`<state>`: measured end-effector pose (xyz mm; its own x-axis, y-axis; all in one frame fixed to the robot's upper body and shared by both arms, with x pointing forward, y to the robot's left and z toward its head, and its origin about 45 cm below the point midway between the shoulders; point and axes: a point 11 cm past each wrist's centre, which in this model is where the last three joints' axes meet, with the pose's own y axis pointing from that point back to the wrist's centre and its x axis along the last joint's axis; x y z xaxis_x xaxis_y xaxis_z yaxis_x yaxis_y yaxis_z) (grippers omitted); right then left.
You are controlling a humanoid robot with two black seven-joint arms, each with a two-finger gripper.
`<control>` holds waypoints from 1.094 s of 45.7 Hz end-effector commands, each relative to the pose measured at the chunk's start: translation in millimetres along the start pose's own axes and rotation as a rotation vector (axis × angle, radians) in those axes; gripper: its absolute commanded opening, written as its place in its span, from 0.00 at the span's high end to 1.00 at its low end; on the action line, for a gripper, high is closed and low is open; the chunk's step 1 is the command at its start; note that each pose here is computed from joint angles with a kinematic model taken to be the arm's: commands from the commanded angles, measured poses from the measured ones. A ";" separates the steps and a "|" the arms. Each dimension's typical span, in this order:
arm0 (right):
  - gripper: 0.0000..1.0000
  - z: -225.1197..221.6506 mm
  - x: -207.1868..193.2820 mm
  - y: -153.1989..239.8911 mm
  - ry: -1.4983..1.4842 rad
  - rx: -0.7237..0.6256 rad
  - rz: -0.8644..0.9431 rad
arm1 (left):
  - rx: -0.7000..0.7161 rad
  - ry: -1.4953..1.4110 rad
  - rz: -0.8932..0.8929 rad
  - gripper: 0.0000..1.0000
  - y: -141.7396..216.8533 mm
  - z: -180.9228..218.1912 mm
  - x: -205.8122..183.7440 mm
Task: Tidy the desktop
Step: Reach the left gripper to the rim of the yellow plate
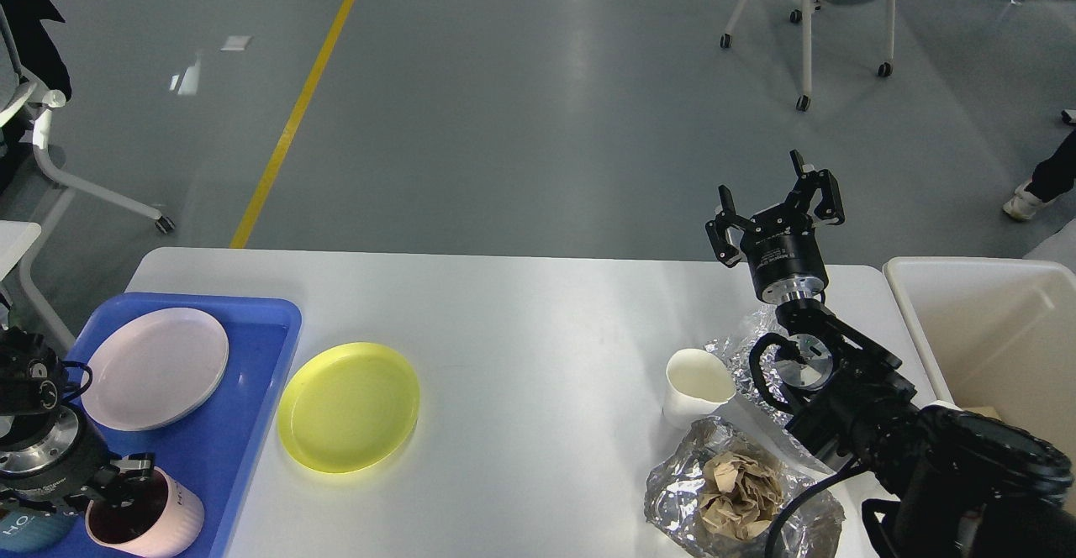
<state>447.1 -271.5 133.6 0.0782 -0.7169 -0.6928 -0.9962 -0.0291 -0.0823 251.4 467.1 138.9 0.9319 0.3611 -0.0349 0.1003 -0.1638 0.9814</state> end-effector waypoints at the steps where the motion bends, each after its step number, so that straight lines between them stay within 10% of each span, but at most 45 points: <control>1: 0.00 0.1 0.1 0.1 0.000 0.000 0.000 | -0.002 0.008 0.007 0.13 2.4 -1.7 2.8; 13: 0.00 -0.2 -0.5 -0.4 0.000 0.000 -0.002 | -0.037 0.033 0.002 0.09 23.4 -4.5 13.1; 29: 0.00 0.1 0.2 0.1 0.001 0.000 0.001 | -0.296 0.042 0.029 0.08 164.5 23.9 58.4; 50: 0.00 0.1 0.2 0.1 0.001 0.000 0.001 | -0.380 0.140 -0.039 0.12 118.7 113.8 48.3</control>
<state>447.0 -271.6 133.3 0.0771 -0.7175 -0.6922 -0.9963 -0.0288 -0.0812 349.2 382.0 261.3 0.8779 0.4744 -0.0655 -0.0369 0.2033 0.9784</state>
